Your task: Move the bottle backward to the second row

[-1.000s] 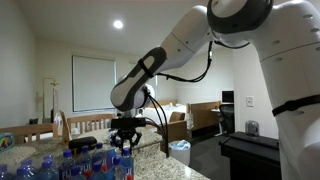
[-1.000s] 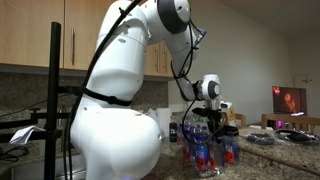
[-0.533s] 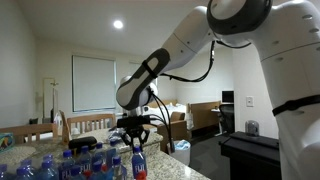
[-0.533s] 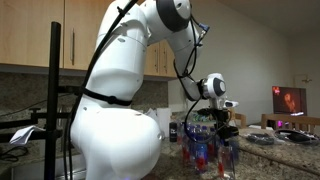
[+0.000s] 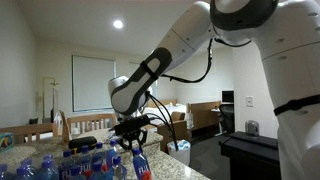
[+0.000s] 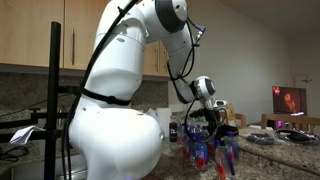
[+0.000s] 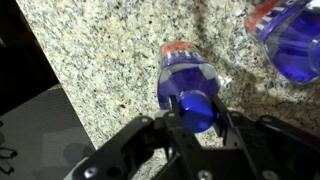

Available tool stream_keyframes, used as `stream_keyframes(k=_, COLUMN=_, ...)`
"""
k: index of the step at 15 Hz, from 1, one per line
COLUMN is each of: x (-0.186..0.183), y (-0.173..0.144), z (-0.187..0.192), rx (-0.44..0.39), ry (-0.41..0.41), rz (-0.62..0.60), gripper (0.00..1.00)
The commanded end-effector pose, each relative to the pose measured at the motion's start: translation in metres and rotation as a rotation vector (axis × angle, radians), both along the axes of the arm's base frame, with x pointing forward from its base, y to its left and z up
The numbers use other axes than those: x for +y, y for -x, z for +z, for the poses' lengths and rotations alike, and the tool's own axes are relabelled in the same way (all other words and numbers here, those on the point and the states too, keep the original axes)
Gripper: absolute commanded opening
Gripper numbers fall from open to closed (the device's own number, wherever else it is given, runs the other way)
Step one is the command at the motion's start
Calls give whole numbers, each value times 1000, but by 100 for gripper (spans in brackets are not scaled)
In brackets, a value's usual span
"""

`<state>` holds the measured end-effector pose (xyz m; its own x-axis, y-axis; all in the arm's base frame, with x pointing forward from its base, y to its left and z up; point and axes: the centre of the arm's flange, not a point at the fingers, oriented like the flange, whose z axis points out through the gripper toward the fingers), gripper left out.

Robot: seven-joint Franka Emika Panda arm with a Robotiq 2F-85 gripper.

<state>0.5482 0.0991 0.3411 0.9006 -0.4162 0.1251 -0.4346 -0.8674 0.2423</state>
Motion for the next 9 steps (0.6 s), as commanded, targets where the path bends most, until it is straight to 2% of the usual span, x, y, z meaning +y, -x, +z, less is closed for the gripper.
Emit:
stream_keyframes(k=1, x=-19, y=29, z=-6, rx=-53, ry=-62, rz=116, gripper=10)
stream_keyframes(k=5, x=-33, y=39, z=-9, rx=-96, ry=-124, rz=244, gripper=10)
stream_keyframes(k=9, x=-26, y=34, z=-8, rx=-135, ry=-185, rz=284, gripper=10)
